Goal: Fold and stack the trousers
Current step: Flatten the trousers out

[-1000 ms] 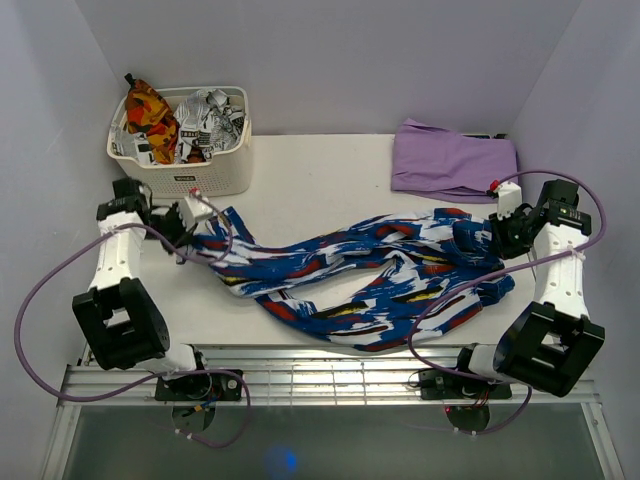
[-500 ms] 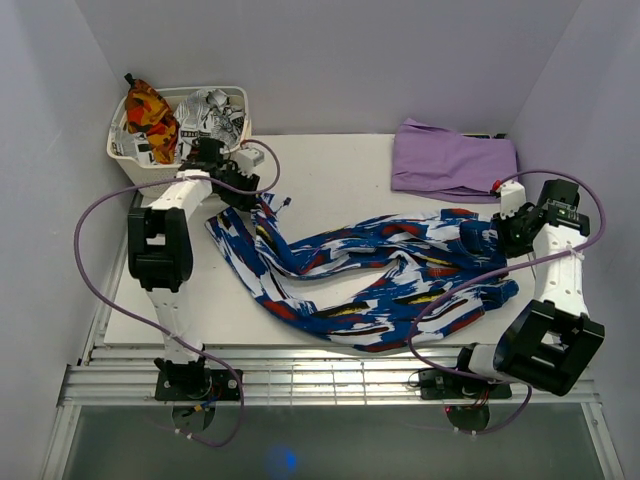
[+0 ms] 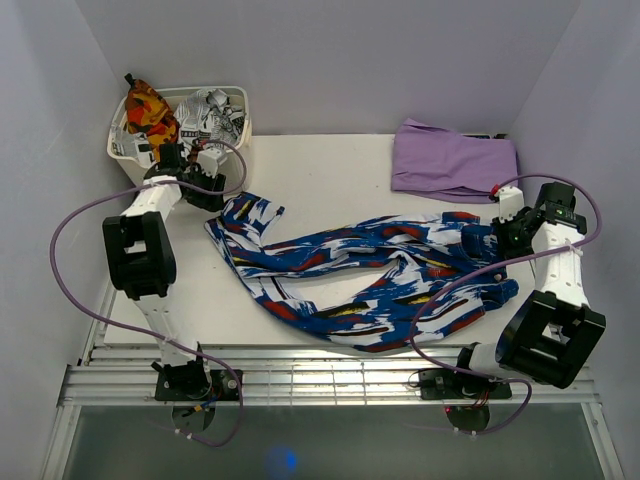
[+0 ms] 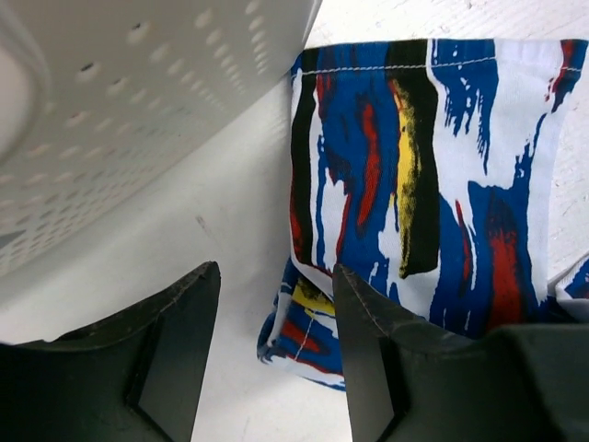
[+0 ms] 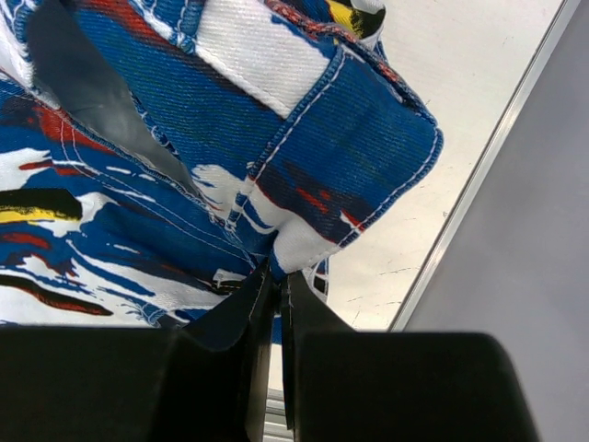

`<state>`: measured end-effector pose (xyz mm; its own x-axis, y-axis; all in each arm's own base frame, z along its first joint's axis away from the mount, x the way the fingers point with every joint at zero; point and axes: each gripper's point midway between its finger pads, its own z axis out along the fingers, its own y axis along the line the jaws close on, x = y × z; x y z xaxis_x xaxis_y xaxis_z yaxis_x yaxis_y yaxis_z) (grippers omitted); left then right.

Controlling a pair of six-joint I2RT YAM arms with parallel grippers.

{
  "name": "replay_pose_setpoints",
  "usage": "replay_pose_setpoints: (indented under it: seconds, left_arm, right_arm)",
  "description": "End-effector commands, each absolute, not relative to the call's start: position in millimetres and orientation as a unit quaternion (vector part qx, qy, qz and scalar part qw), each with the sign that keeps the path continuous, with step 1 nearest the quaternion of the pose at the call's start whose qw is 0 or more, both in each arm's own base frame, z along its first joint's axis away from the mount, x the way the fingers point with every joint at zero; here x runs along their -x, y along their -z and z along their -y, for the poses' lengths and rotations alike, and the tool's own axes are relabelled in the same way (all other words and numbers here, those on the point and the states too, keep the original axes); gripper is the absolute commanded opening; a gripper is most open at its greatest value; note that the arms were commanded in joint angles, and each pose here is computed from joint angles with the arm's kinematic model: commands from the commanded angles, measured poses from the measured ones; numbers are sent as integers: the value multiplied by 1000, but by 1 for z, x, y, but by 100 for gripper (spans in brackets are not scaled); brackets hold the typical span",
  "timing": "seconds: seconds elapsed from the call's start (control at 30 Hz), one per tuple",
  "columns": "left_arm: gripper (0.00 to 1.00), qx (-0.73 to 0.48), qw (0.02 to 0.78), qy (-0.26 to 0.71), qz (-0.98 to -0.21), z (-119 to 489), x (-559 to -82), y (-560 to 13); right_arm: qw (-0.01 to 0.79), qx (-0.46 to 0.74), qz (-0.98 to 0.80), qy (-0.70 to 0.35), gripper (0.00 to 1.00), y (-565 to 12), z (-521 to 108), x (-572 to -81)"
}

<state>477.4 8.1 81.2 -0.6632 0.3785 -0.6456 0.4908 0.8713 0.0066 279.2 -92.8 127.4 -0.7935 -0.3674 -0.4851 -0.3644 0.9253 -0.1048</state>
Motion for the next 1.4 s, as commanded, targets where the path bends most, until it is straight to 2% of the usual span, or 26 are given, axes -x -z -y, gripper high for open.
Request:
replay_pose_setpoints:
  seconds: [0.0,0.3,0.43,0.5,0.53,0.57,0.7,0.73,0.8,0.9,1.03,1.1,1.23,1.37]
  left_arm:
    - [63,-210,287,83,-931,-27,-455,-47]
    - [60,-214,272,144,-927,-18,-408,-44]
    - [60,-213,272,155,-925,-12,-396,-40]
    - [57,-207,266,163,-927,-10,-395,-33]
    - [52,-201,262,167,-929,-9,-394,-31]
    - [39,-197,258,176,-929,-8,-392,-29]
    - [12,-154,267,179,-934,-24,-393,-46]
    - [0,-128,268,170,-939,-42,-388,-57]
    - [0,-96,294,140,-941,-73,-393,-85]
    - [0,-42,329,77,-940,-142,-371,-130]
    - [0,2,290,6,-957,-210,-305,-136]
    - [0,6,252,7,-968,-218,-270,-120]
    - [0,-17,200,21,-979,-202,-230,-82]
    - [1,-31,171,53,-983,-182,-210,-52]
  right_arm:
    - [261,186,-947,14,8,-131,97,-278]
    - [255,183,-949,7,8,-129,97,-280]
    - [255,184,-949,7,8,-129,96,-279]
    - [254,183,-950,6,8,-128,96,-278]
    - [255,184,-949,7,8,-129,96,-279]
    - [255,184,-949,10,8,-129,97,-279]
    - [262,186,-947,21,8,-135,102,-285]
    - [262,185,-947,22,8,-135,103,-286]
    - [263,181,-947,30,8,-135,107,-288]
    - [263,174,-948,40,8,-131,113,-290]
    - [251,165,-953,45,8,-119,117,-286]
    - [247,164,-954,45,8,-116,118,-283]
    - [234,167,-957,35,8,-107,114,-276]
    - [205,177,-963,14,8,-95,109,-266]
